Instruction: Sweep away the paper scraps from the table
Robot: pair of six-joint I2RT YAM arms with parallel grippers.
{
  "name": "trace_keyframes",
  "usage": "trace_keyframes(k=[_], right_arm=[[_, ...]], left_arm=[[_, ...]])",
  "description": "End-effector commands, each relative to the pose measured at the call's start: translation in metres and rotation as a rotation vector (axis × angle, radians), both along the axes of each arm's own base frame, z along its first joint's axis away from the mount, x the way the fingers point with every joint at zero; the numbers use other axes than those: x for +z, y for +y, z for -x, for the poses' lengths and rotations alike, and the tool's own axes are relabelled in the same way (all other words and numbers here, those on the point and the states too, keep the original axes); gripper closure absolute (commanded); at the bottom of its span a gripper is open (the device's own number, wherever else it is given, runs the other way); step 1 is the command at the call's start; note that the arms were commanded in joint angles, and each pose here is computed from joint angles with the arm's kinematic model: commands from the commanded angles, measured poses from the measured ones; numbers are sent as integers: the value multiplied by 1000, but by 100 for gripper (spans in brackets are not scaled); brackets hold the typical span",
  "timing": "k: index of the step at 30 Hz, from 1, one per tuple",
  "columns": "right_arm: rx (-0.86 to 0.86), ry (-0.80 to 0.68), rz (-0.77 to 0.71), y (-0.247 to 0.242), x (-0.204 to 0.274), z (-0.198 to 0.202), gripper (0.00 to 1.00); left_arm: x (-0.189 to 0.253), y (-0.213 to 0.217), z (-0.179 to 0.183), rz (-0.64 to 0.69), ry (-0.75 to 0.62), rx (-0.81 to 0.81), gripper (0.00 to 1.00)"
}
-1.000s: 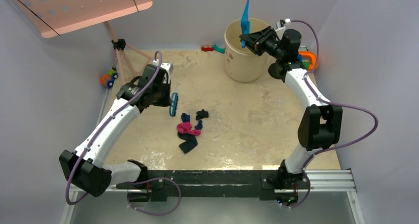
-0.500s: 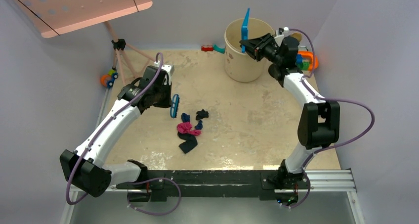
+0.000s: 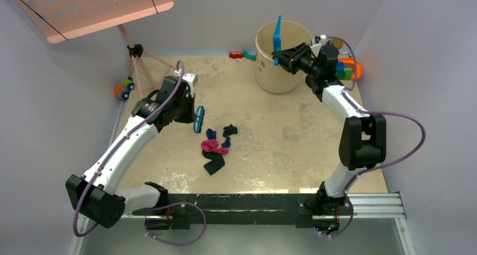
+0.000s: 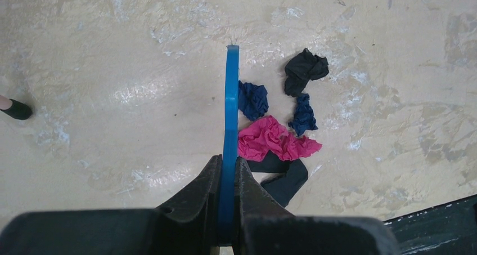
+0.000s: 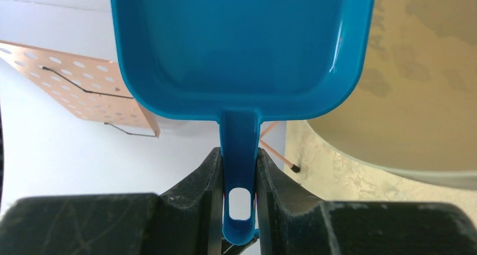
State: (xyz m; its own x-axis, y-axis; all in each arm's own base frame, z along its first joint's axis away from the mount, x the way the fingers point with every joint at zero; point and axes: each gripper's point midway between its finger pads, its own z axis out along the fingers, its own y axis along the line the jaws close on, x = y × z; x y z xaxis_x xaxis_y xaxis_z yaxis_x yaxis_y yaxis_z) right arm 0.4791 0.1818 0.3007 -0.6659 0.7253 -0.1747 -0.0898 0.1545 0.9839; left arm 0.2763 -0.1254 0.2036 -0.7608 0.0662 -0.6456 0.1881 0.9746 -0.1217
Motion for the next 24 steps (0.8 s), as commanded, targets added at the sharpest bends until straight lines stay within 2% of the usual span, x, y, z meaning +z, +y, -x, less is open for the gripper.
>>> trace_keyframes(k=[1,5,8,11,15,20,24], right_arm=[[-20,-198,174,-6,64,1,100],[8,-265,360,-3,83,12,100],[45,-301,584,6,79,28,100],[109,-318,856,26,58,60,100],[209,-300,1188,43,4,117,100],[378,-218,1368,46,-72,188,100],[397,-131,1443,31,-113,208,100]], left_arm=[[12,-2,-6,14,-64,-29,100],[13,-1,-7,4,-82,-42,100],[9,1,-9,-18,-88,-48,100],[0,9,-12,-81,-65,-36,100],[-7,28,-18,-198,-32,9,100],[-15,44,-19,-289,8,78,100],[-21,44,-11,-310,79,110,100]])
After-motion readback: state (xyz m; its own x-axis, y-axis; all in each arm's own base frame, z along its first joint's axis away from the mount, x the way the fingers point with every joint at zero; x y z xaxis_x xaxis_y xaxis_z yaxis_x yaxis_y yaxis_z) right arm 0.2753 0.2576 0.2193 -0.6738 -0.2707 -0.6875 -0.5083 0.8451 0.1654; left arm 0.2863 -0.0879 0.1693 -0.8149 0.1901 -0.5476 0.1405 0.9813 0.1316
